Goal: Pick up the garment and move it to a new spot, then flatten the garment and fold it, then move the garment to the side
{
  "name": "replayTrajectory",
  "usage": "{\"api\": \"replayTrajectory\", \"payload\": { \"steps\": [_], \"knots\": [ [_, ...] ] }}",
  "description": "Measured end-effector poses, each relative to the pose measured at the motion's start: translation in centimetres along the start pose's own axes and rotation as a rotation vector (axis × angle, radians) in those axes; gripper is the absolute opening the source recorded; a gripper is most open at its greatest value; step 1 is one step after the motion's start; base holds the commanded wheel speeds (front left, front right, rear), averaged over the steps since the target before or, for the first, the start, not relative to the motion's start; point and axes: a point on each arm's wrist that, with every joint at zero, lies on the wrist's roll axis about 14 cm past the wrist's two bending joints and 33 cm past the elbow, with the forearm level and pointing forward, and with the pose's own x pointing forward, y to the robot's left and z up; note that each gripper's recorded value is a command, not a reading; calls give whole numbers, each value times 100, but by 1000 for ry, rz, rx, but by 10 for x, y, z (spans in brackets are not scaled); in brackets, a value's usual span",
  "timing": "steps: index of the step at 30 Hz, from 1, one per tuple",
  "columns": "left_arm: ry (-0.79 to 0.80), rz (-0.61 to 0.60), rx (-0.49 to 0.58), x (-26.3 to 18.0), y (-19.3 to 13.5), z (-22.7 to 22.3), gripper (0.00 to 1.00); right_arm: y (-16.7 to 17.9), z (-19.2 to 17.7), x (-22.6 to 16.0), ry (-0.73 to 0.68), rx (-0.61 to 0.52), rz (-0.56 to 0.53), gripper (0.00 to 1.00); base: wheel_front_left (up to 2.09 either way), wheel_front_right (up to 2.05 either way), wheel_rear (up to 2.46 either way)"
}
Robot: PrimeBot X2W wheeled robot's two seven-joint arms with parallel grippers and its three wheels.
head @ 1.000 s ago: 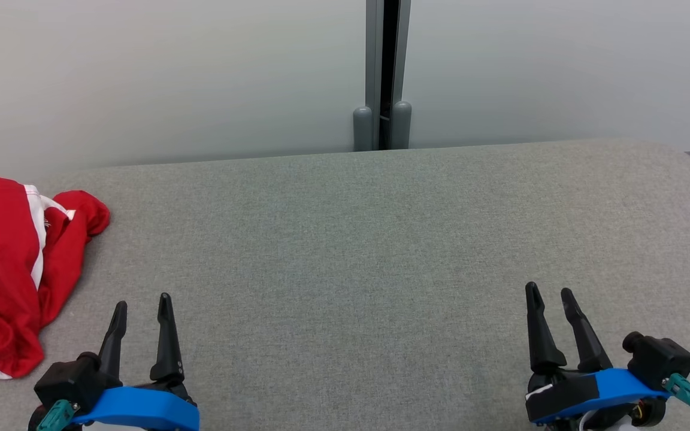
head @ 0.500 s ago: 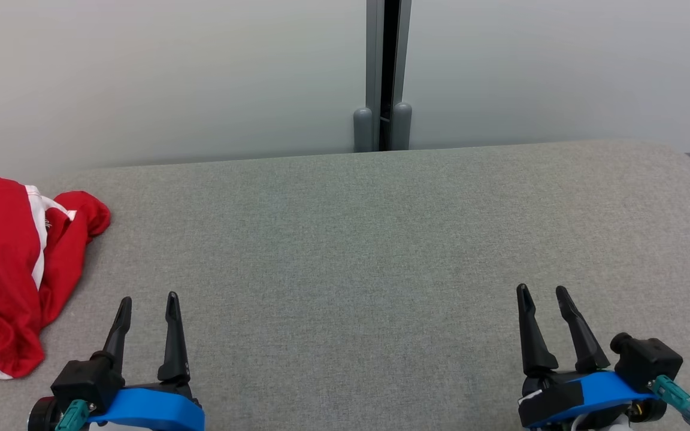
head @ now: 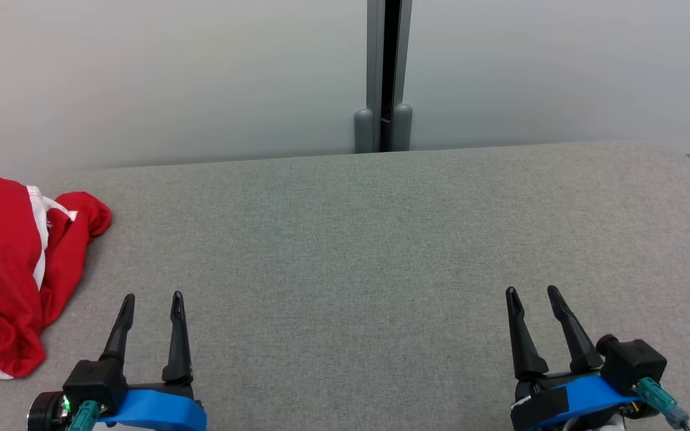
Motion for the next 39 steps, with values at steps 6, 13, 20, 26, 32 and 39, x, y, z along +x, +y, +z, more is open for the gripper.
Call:
{"api": "replayTrajectory", "payload": {
  "steps": [6, 13, 20, 26, 32, 39],
  "knots": [
    [-9, -8, 31, 0, -1, 1, 100, 3, 0, 0, -3, -37, 16, 100, 0, 0, 0],
    [-7, -2, 35, -1, 0, 0, 100, 4, -1, 1, -1, -38, 19, 100, 0, 0, 0],
    [-2, 4, 35, -1, 2, -2, 100, 5, -2, 2, 2, -39, 23, 100, 0, 0, 0],
    [-12, 40, 42, -4, 15, 3, 100, 14, -4, 8, 5, -36, 53, 100, 0, 0, 0],
    [-12, 117, 52, -16, 41, 5, 100, 33, -10, 19, 18, -28, 111, 100, 0, 0, 0],
    [-9, 236, 69, -38, 79, 7, 100, 65, -21, 34, 43, -15, 205, 100, 0, 0, 0]
  ]
}}
